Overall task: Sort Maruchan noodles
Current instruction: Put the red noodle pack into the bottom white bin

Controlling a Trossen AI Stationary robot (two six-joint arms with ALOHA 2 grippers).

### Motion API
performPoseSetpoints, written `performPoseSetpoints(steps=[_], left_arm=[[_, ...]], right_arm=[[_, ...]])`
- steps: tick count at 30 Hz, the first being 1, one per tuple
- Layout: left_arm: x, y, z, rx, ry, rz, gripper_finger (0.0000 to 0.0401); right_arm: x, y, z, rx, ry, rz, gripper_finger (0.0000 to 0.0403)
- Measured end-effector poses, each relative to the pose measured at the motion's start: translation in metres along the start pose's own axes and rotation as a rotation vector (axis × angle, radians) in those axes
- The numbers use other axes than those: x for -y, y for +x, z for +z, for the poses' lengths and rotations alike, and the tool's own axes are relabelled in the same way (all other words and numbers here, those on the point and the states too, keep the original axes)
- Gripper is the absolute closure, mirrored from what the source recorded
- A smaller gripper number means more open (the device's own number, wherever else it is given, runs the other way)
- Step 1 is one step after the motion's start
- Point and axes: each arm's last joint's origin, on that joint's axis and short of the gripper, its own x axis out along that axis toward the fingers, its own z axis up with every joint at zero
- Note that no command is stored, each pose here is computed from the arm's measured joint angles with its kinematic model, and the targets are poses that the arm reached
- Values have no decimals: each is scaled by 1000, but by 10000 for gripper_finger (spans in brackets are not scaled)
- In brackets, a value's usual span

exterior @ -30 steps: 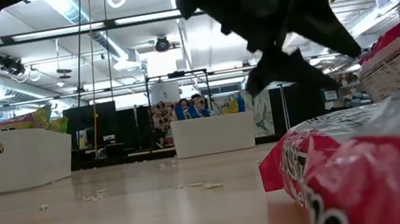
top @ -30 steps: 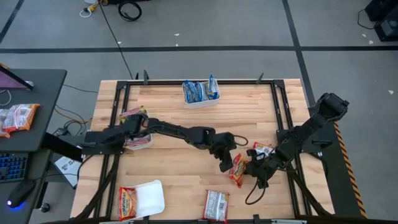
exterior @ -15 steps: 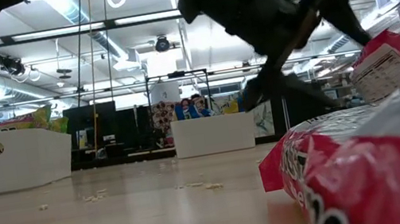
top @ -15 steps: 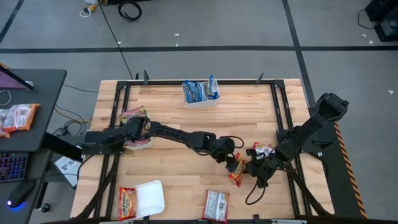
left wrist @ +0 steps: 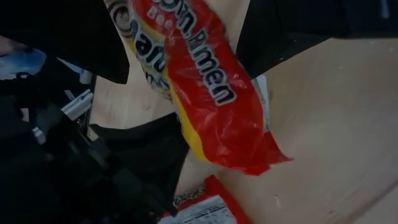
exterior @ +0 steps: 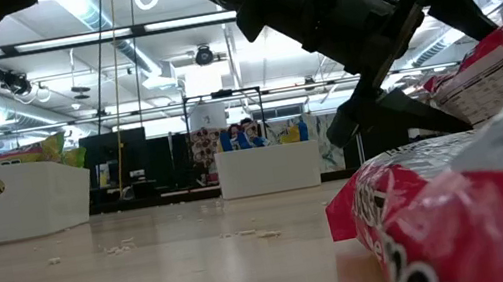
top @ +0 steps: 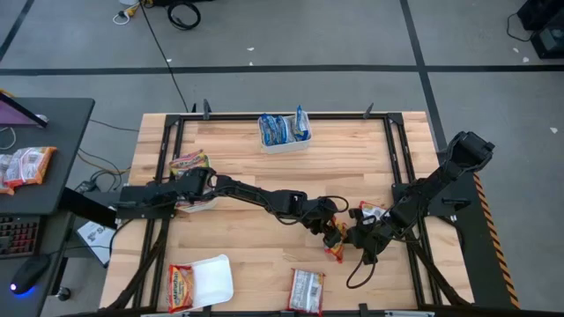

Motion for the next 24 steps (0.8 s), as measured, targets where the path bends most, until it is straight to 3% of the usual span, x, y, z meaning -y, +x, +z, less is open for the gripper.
performPoseSetpoints(steps=[6, 10, 19, 24], left_arm=[[2, 1, -4, 7, 6, 19, 110], [3, 1, -6, 25, 10, 35, 131], [1, -1, -18, 34, -1, 191, 285], [9, -16, -19, -4, -18, 208, 316]], right_arm=[[2, 1, 2, 7, -3, -5, 394], [0, 0, 2, 15, -27, 5, 377], [-10, -5, 11, 49, -5, 48, 336], [-18, -12, 11, 64, -29, 84, 343]])
